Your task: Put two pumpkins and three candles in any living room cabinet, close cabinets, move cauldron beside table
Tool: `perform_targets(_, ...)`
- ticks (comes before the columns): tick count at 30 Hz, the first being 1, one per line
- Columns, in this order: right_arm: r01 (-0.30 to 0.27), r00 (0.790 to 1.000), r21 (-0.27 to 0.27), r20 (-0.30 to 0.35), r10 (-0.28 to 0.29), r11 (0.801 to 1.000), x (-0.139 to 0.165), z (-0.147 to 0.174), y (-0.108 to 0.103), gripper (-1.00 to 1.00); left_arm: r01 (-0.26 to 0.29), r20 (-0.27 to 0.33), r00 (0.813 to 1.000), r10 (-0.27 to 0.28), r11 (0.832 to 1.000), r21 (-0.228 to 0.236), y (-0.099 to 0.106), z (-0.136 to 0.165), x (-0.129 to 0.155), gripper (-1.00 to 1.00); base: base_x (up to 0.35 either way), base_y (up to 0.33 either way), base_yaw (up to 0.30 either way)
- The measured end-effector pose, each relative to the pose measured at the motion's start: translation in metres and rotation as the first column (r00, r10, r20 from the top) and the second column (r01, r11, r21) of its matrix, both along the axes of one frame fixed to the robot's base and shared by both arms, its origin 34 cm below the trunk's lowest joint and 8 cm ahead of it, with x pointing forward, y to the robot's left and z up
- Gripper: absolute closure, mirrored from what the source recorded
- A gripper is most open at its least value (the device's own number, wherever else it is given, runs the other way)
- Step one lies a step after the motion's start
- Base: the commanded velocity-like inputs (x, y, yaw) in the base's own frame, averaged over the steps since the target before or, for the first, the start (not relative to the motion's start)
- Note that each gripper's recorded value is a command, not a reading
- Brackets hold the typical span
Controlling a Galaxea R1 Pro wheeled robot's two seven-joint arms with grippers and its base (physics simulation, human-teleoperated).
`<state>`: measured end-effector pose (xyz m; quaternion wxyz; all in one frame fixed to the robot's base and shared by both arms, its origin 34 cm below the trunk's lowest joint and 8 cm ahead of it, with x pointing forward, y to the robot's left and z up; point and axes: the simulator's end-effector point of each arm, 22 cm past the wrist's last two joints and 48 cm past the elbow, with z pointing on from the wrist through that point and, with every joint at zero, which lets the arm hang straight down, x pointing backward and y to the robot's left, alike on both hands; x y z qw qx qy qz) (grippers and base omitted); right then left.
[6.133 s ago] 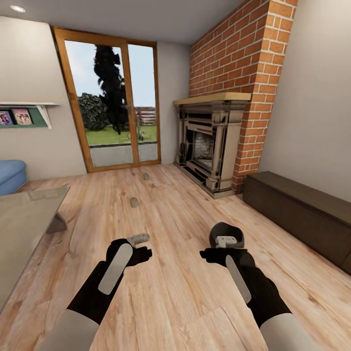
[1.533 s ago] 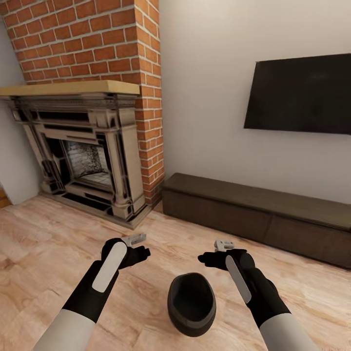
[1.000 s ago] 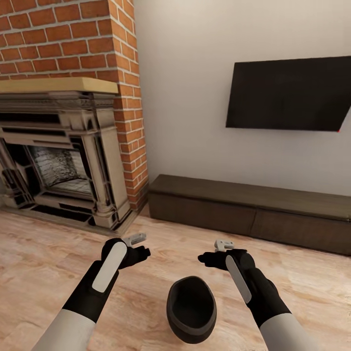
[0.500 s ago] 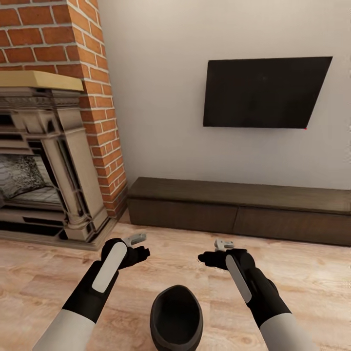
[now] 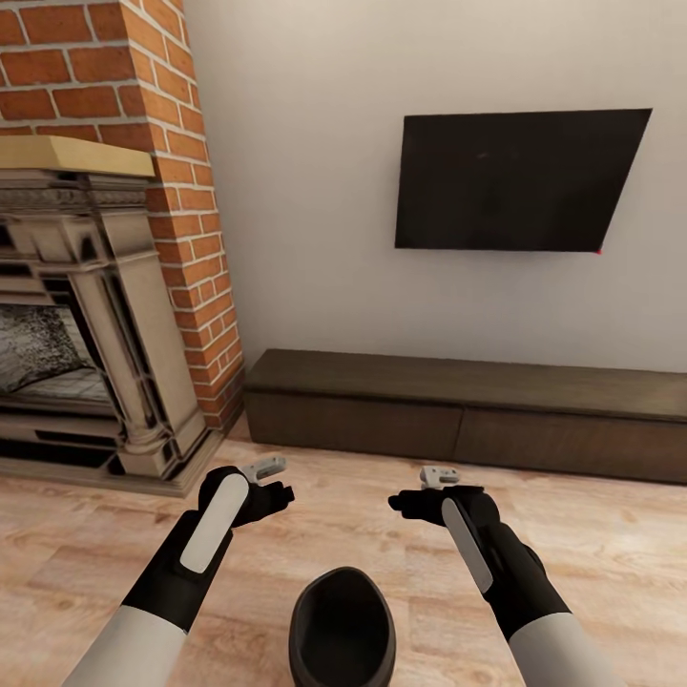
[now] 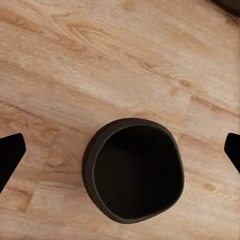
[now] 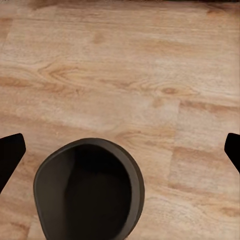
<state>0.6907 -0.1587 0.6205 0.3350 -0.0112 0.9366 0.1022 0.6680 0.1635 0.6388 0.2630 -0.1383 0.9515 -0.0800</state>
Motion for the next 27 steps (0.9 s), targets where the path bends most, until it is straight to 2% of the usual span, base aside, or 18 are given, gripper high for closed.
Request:
perform_targets(4,0.0,1.0,-0.002,-0.005,0.0,1.0,-0.0009,-0.0007,0.0,-1.0,-0.001,0.0,1.0,0.001,1.0,0.0,0.0003,-0.0002,-0.0001,-1.0,0.194,0.0,-0.063)
perform_targets(13,0.002,1.0,0.001,-0.002,-0.002,1.0,-0.0001,-0.0007,-0.0002,-1.0,0.0,-0.001,1.0,0.0,1.0,0.0,-0.0001,-0.0005,-0.0002,-1.0,0.02,0.0,-0.012)
perform_targets(21,0.0,1.0,0.008,0.005,-0.001,1.0,0.0002,0.0032,0.0017,-1.0,0.0,0.006,1.0,0.0,1.0,0.0,-0.0002,0.0031,0.0001,-1.0,0.053,0.028,-0.166)
perform_targets(27,0.001,1.0,0.005,0.0,-0.001,1.0,-0.0008,0.0011,0.0015,-1.0,0.0,0.006,1.0,0.0,1.0,-0.007,-0.0009,0.0039,0.0002,-1.0,0.094,0.067,-0.039)
